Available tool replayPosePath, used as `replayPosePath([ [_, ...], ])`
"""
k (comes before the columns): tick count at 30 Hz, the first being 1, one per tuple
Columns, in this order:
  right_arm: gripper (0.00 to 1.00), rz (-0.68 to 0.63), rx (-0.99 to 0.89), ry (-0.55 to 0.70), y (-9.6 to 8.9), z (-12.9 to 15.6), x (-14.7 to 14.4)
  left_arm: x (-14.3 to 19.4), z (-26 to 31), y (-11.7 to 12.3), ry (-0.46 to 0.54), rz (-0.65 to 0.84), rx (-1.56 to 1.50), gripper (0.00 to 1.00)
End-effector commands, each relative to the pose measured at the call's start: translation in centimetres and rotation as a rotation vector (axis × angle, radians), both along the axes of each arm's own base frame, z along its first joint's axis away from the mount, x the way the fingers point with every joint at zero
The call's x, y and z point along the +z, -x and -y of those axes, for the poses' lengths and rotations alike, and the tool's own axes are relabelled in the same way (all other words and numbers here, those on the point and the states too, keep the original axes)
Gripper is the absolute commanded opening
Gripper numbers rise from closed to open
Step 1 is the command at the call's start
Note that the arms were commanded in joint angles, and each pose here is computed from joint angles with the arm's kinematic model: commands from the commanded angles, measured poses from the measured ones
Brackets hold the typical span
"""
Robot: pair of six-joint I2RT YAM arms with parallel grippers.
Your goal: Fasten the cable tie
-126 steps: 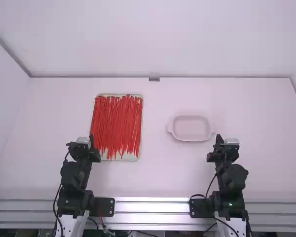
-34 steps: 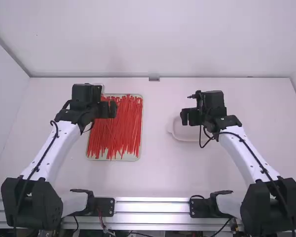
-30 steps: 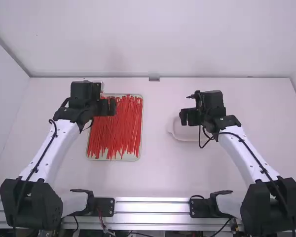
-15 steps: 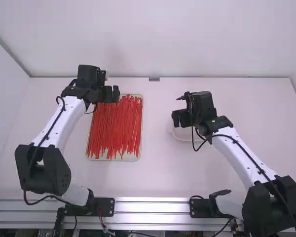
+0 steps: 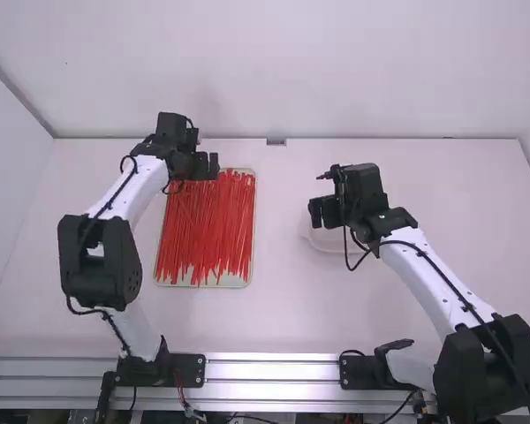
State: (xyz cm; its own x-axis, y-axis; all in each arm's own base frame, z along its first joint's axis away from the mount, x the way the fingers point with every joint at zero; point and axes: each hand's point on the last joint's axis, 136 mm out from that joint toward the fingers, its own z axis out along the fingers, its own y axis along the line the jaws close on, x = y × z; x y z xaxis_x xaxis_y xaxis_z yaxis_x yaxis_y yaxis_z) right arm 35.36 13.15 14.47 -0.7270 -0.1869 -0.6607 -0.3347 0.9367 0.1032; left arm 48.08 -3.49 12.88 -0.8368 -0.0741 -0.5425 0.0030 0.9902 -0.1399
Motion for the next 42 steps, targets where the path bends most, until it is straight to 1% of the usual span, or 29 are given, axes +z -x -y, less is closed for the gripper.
replayPosePath([
  [1, 0.98, 0.030, -0.008, -0.006, -0.8, 0.0, 1.3, 0.1, -0.8, -1.0, -0.025, 0.011, 0.039, 0.99],
  [4, 0.98, 0.027, -0.007, -0.005, -0.7, 0.0, 1.3, -1.0, -1.6, -1.8, -0.050, 0.011, 0.056, 0.99],
  [14, 0.98, 0.012, -0.007, 0.001, -0.4, 0.1, 1.0, -3.8, -3.4, -2.7, -0.047, -0.015, 0.090, 0.99],
  [21, 0.98, 0.013, -0.007, 0.001, -0.5, 0.1, 1.0, -5.4, -3.9, -3.4, 0.004, -0.017, 0.086, 0.99],
  [32, 0.98, 0.013, -0.006, 0.003, -0.5, 0.2, 1.0, -8.5, -3.8, -4.4, 0.014, -0.032, 0.101, 1.00],
  [37, 0.98, 0.014, -0.003, 0.005, -0.5, 0.2, 1.0, -9.3, -3.8, -4.9, 0.018, -0.025, 0.107, 1.00],
  [41, 0.98, 0.014, -0.004, 0.005, -0.5, 0.2, 1.0, -9.6, -3.9, -5.1, 0.019, -0.020, 0.109, 0.96],
  [42, 0.98, 0.014, -0.004, 0.005, -0.5, 0.2, 1.0, -9.6, -3.9, -5.1, 0.020, -0.018, 0.110, 0.92],
])
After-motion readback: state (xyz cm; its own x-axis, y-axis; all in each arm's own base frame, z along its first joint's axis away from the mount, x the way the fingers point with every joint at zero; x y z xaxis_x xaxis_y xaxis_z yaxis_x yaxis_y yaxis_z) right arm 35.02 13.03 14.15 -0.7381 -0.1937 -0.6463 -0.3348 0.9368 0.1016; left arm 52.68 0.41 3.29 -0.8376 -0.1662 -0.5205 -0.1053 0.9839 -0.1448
